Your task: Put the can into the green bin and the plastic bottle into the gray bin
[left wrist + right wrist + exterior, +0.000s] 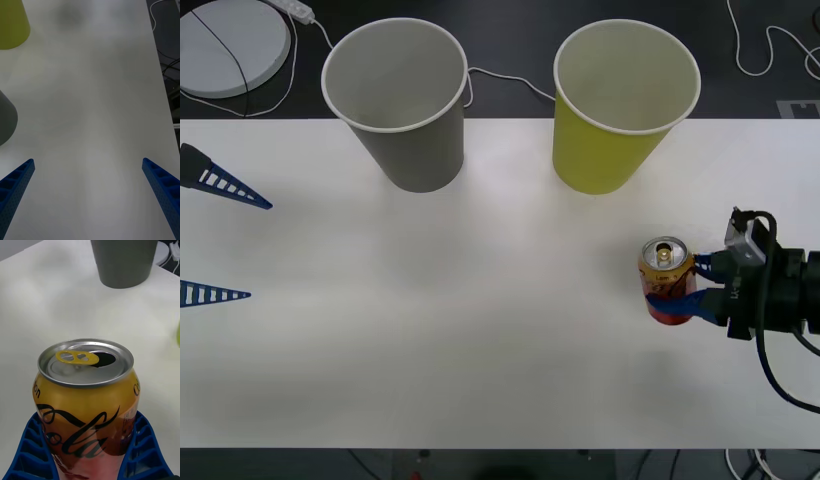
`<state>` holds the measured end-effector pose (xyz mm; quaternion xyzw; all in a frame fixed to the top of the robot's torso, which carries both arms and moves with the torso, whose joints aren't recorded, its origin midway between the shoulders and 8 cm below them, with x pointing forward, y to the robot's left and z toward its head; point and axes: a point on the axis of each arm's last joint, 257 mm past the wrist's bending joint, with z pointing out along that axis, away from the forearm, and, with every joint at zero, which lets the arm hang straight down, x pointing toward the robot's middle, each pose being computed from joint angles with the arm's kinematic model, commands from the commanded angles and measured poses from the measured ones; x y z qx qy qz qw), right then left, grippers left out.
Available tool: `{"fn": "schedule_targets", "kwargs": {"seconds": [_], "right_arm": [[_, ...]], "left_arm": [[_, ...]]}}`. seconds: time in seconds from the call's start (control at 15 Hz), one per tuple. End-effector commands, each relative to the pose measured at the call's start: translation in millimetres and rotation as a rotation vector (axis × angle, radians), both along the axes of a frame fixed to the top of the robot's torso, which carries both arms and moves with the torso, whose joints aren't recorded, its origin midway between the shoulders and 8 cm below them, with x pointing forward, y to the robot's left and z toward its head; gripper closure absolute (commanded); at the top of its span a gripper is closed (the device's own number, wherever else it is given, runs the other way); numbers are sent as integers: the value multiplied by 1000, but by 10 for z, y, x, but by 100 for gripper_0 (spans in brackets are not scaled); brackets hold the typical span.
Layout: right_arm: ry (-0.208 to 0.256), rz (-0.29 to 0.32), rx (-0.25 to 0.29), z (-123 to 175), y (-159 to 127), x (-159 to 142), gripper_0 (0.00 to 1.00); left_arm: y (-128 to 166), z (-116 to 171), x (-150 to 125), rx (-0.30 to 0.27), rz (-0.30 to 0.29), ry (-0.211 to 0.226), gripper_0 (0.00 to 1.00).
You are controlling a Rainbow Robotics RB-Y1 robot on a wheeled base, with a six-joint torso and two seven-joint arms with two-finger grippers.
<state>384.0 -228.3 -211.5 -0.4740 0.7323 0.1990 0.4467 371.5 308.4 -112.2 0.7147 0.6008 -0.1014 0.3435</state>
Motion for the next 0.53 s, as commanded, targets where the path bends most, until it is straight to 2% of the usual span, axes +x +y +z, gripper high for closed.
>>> {"fn": "schedule_targets", "kwargs": {"seconds": [0.07, 0.4, 0.53], "right_arm": [[65, -58, -49, 232, -207, -75, 100], [177, -145, -86, 614, -432, -246, 100], [207, -155, -91, 762, -467, -258, 100]], "left_arm": [[0, 0, 0, 0, 0, 0, 0], [0, 0, 0, 0, 0, 0, 0], [0, 0, 0, 0, 0, 0, 0]]}}
